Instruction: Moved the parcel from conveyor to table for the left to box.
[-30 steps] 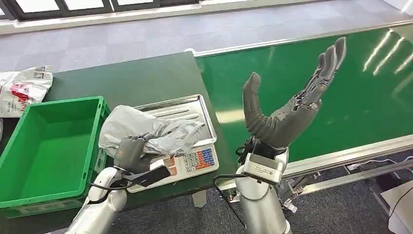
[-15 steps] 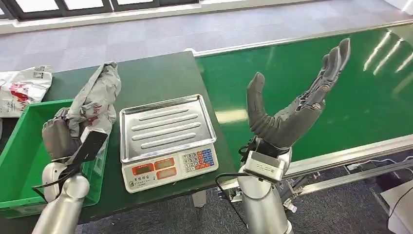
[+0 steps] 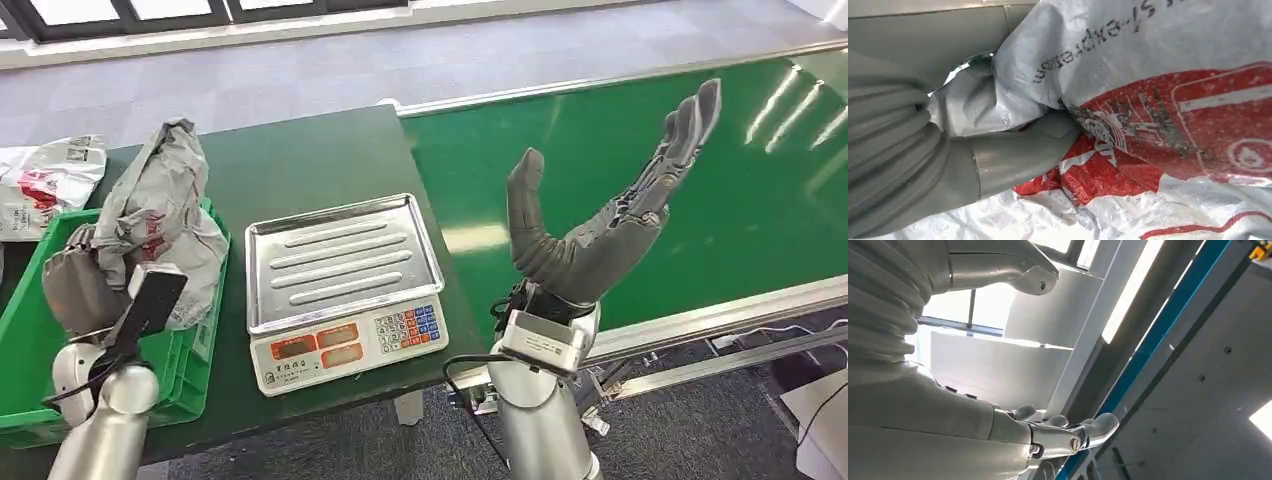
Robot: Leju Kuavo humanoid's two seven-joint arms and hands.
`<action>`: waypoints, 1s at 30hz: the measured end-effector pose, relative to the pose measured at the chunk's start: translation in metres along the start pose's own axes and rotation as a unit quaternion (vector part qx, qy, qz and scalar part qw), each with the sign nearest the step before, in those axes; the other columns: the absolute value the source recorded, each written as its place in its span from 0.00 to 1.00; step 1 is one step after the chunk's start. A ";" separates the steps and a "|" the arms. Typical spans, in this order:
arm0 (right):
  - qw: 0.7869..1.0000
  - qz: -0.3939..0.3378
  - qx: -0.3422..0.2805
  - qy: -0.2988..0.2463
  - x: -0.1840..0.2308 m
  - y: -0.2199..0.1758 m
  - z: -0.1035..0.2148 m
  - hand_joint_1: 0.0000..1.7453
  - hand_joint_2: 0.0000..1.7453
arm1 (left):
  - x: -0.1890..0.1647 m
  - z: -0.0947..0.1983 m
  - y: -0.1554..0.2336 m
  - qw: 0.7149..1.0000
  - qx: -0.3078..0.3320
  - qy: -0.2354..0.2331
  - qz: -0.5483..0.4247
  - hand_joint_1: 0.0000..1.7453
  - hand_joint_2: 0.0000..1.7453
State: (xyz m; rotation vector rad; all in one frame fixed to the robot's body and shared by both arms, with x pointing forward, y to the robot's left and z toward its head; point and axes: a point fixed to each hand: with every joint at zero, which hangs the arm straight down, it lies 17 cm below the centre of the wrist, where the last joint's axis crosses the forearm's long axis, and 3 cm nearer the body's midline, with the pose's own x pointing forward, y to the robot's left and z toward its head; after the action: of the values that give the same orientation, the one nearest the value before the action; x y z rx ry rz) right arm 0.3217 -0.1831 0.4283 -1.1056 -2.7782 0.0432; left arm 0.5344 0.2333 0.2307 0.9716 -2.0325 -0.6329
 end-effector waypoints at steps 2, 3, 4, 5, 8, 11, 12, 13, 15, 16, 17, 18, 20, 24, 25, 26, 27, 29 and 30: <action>1.000 0.001 0.001 -0.001 0.000 0.000 0.000 0.00 1.00 | -0.008 0.002 0.011 0.999 0.016 0.005 -0.039 1.00 1.00; 1.000 0.002 0.001 -0.001 0.000 0.000 0.000 0.00 1.00 | -0.014 0.002 0.018 0.997 0.024 0.008 -0.070 1.00 1.00; 1.000 0.004 0.002 -0.002 0.000 0.000 0.000 0.00 1.00 | -0.021 0.003 0.025 0.995 0.031 0.013 -0.099 1.00 1.00; 1.000 0.004 0.001 -0.003 0.001 -0.001 0.000 0.00 1.00 | -0.027 0.004 0.031 0.992 0.036 0.017 -0.119 1.00 1.00; 1.000 0.006 0.000 -0.005 0.001 -0.002 -0.001 0.00 1.00 | -0.054 0.010 0.044 0.981 0.029 0.041 -0.189 1.00 1.00; 1.000 0.012 -0.001 -0.008 0.002 -0.004 -0.002 0.00 1.00 | -0.122 0.033 0.067 0.917 -0.005 0.111 -0.383 1.00 1.00; 1.000 0.014 -0.002 -0.008 0.001 -0.006 -0.002 0.00 1.00 | -0.146 0.043 0.085 0.904 0.013 0.165 -0.395 1.00 1.00; 1.000 0.015 -0.003 -0.008 0.001 -0.007 -0.002 0.00 1.00 | -0.165 0.054 0.100 0.890 0.029 0.210 -0.403 1.00 1.00; 1.000 0.019 -0.002 -0.009 0.001 -0.008 -0.003 0.00 1.00 | -0.183 0.066 0.107 0.878 0.024 0.229 -0.419 1.00 1.00; 1.000 0.020 -0.002 -0.009 0.000 -0.008 -0.002 0.00 1.00 | -0.186 0.067 0.102 0.880 0.008 0.211 -0.426 1.00 1.00; 1.000 0.021 -0.003 -0.010 0.000 -0.009 -0.003 0.00 1.00 | -0.188 0.069 0.098 0.879 -0.003 0.202 -0.431 1.00 1.00; 1.000 0.022 -0.003 -0.010 0.000 -0.009 -0.003 0.00 1.00 | -0.191 0.071 0.097 0.878 -0.011 0.198 -0.436 1.00 1.00; 1.000 0.022 -0.003 -0.010 0.000 -0.009 -0.003 0.00 1.00 | -0.197 0.075 0.094 0.874 -0.022 0.197 -0.443 1.00 1.00; 1.000 0.023 -0.003 -0.009 -0.001 -0.010 -0.002 0.00 1.00 | -0.202 0.077 0.094 0.871 -0.031 0.195 -0.450 1.00 1.00; 1.000 0.023 -0.003 -0.009 -0.001 -0.010 -0.002 0.00 1.00 | -0.202 0.077 0.094 0.871 -0.031 0.195 -0.450 1.00 1.00; 1.000 0.023 -0.003 -0.009 -0.001 -0.010 -0.002 0.00 1.00 | -0.202 0.077 0.094 0.871 -0.031 0.195 -0.450 1.00 1.00; 1.000 0.023 -0.003 -0.009 -0.001 -0.010 -0.002 0.00 1.00 | -0.204 0.078 0.093 0.870 -0.034 0.194 -0.453 1.00 1.00; 1.000 0.024 -0.004 -0.010 -0.001 -0.011 -0.003 0.00 1.00 | -0.206 0.078 0.089 0.869 -0.044 0.187 -0.455 0.00 1.00; 1.000 0.025 -0.004 -0.010 -0.001 -0.011 -0.003 0.00 1.00 | -0.206 0.077 0.088 0.870 -0.047 0.185 -0.455 0.00 0.00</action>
State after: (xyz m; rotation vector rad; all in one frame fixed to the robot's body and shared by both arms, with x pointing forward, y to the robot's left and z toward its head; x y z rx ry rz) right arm 0.3156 -0.1920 0.4317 -1.1827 -2.7693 0.0499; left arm 0.5180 0.4587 0.1584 1.8399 -1.1115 -0.9167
